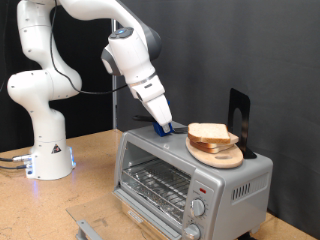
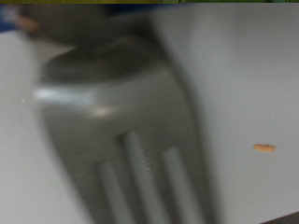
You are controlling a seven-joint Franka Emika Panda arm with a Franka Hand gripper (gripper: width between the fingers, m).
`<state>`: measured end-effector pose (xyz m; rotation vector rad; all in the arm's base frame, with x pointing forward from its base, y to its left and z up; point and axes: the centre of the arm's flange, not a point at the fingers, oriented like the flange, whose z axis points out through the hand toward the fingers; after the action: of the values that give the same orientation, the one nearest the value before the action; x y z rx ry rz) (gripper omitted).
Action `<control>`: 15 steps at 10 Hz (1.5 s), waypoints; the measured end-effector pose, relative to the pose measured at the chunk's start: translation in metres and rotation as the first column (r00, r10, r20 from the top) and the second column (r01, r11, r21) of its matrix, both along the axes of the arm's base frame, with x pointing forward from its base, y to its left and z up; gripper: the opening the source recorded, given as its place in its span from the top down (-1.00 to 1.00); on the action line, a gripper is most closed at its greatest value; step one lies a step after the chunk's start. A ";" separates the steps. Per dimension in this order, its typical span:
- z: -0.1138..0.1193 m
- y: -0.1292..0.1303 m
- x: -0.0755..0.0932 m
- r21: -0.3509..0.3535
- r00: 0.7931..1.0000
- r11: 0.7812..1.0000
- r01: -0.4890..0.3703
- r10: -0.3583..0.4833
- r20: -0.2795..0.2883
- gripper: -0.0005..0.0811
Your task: Make a piece of toast with the oven
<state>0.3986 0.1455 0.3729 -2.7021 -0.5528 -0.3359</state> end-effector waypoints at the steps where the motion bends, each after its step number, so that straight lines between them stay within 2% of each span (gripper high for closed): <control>1: 0.000 0.000 0.000 0.000 1.000 1.000 0.001 -0.001 -0.001 -0.02; 2: 0.000 0.000 0.000 0.000 1.000 1.000 0.002 -0.002 -0.001 0.11; 8: 0.003 -0.001 -0.001 0.010 0.999 0.999 0.031 -0.031 -0.019 0.11; 15: 0.020 -0.003 -0.002 0.031 1.000 0.999 0.024 -0.024 -0.019 0.10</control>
<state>0.3963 0.1425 0.3931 -2.6808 -0.5062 -0.3224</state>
